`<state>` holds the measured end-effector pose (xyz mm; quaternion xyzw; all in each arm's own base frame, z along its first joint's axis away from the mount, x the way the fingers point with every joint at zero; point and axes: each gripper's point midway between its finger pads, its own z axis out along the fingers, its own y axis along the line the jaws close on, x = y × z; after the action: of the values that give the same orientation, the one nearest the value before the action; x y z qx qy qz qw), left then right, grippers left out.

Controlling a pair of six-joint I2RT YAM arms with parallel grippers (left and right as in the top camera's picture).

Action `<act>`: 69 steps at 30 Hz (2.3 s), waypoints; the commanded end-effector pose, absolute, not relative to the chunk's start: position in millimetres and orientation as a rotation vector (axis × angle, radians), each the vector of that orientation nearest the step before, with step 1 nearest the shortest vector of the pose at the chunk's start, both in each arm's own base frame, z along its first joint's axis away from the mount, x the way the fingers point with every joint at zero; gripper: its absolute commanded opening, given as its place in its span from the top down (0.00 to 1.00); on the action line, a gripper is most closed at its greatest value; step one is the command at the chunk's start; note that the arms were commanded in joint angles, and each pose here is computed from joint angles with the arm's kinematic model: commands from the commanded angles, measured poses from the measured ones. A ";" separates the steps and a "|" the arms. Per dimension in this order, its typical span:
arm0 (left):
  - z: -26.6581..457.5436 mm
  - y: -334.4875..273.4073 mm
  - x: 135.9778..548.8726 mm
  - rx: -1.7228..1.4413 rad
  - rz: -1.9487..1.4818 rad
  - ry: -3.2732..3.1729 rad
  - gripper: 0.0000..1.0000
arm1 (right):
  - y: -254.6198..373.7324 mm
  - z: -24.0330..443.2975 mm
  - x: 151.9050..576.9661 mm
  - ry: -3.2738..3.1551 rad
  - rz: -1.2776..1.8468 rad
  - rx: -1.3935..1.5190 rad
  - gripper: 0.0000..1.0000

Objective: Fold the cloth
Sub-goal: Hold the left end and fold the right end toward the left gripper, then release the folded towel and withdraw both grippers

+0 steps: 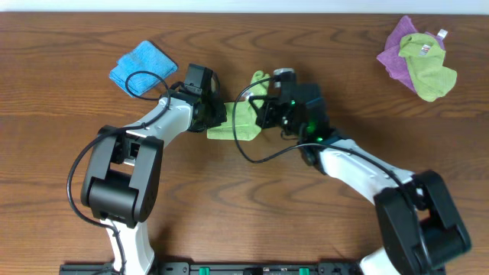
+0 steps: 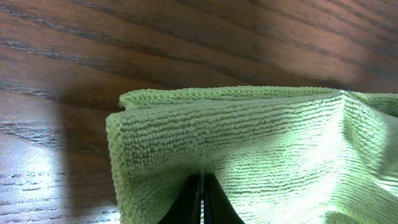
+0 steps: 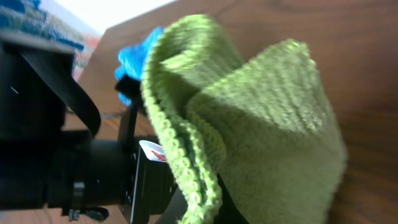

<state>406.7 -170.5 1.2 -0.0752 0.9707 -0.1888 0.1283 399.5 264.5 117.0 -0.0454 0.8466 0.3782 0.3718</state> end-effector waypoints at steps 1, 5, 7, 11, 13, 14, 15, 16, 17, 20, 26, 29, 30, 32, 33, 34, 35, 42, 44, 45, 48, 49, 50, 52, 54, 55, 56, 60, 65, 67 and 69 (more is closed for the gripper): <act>-11.3 -169.6 398.4 -0.201 -0.533 2.872 0.94 | 279.6 97.4 396.1 2.212 0.959 -0.164 0.99; -1.8 -168.2 400.5 -0.191 -0.534 2.861 0.94 | 292.0 80.9 392.1 2.250 0.963 -0.188 0.99; 7.9 -166.7 404.1 -0.162 -0.535 2.838 0.94 | 297.0 76.5 391.1 2.259 0.966 -0.199 0.99; 28.2 -157.0 412.8 -0.167 -0.536 2.782 0.95 | 303.8 72.2 390.6 2.266 0.966 -0.211 0.99; 37.3 -150.3 416.2 -0.180 -0.536 2.760 0.94 | 306.1 68.3 391.0 2.273 0.963 -0.215 0.99; 40.8 -147.0 417.2 -0.190 -0.535 2.752 0.94 | 306.8 66.7 391.1 2.277 0.962 -0.215 0.99; 44.5 -142.7 417.9 -0.202 -0.534 2.747 0.94 | 307.8 64.0 390.6 2.282 0.961 -0.219 0.99; 47.5 -138.4 418.4 -0.215 -0.532 2.742 0.95 | 308.8 62.9 390.3 2.284 0.960 -0.222 0.99; 50.0 -134.4 418.7 -0.226 -0.529 2.739 0.94 | 309.2 61.3 390.0 2.287 0.960 -0.223 0.99; 57.0 -121.9 419.1 -0.250 -0.519 2.731 0.94 | 310.3 55.4 388.7 2.299 0.955 -0.231 0.99; 70.8 -107.2 420.0 -0.265 -0.508 2.706 0.94 | 314.4 49.7 385.8 2.305 0.938 -0.255 0.99; 77.3 -105.7 420.5 -0.262 -0.509 2.691 0.95 | 317.9 48.2 382.9 2.308 0.938 -0.268 0.98; 78.8 -105.3 420.8 -0.262 -0.509 2.687 0.95 | 319.4 48.3 381.9 2.307 0.940 -0.272 0.96; 81.5 -104.5 421.1 -0.263 -0.510 2.680 0.95 | 322.4 48.9 379.8 2.306 0.946 -0.281 0.84; 82.7 -104.0 421.2 -0.264 -0.510 2.678 0.94 | 324.6 49.5 377.8 2.306 0.958 -0.290 0.81; 84.2 -103.2 421.4 -0.265 -0.509 2.674 0.94 | 328.4 50.9 374.7 2.304 0.980 -0.307 0.78; 85.0 -102.9 421.5 -0.266 -0.509 2.672 0.94 | 331.8 51.9 371.3 2.303 1.003 -0.323 0.77; 92.7 -96.7 423.4 -0.281 -0.509 2.650 0.94 | 354.7 57.2 347.1 2.304 1.120 -0.427 0.65; 94.8 -94.7 423.8 -0.285 -0.509 2.644 0.94 | 360.3 59.2 342.8 2.299 1.132 -0.446 0.63; 95.6 -93.9 423.8 -0.287 -0.508 2.642 0.94 | 363.1 60.5 341.0 2.296 1.139 -0.455 0.62; 98.9 -91.7 423.9 -0.292 -0.507 2.635 0.94 | 370.9 66.1 337.5 2.280 1.163 -0.481 0.60; 99.9 -91.0 424.1 -0.294 -0.507 2.632 0.95 | 373.3 68.5 337.0 2.274 1.173 -0.489 0.58; 101.0 -90.2 424.3 -0.295 -0.507 2.629 0.94 | 374.7 70.8 337.1 2.268 1.179 -0.493 0.57; 102.8 -89.6 424.1 -0.296 -0.507 2.626 0.94 | 376.7 76.5 339.7 2.253 1.184 -0.496 0.55; 105.4 -88.8 423.7 -0.297 -0.507 2.621 0.93 | 374.8 81.5 344.4 2.240 1.182 -0.488 0.52; 106.8 -88.3 422.9 -0.297 -0.506 2.620 0.89 | 372.0 85.3 348.1 2.231 1.180 -0.478 0.50; 109.1 -87.0 421.8 -0.300 -0.506 2.618 0.85 | 368.4 87.7 351.4 2.229 1.175 -0.467 0.47; 119.5 -81.8 420.0 -0.277 -0.495 2.600 0.76 | 349.8 91.7 364.5 2.240 1.145 -0.420 0.43; 137.4 -72.6 417.8 -0.294 -0.495 2.562 0.25 | 320.8 102.6 384.1 2.223 1.083 -0.387 0.30; 143.5 -70.9 416.7 -0.290 -0.499 2.549 0.02 | 307.9 112.7 393.1 2.199 1.059 -0.373 0.12; 149.7 -69.8 415.8 -0.281 -0.501 2.535 0.04 | 294.3 124.2 401.8 2.177 1.039 -0.342 0.01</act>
<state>415.7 -73.1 133.9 -0.1121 0.9442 -0.1834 0.2498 387.8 308.1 87.8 -0.1240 0.8566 0.4005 0.3007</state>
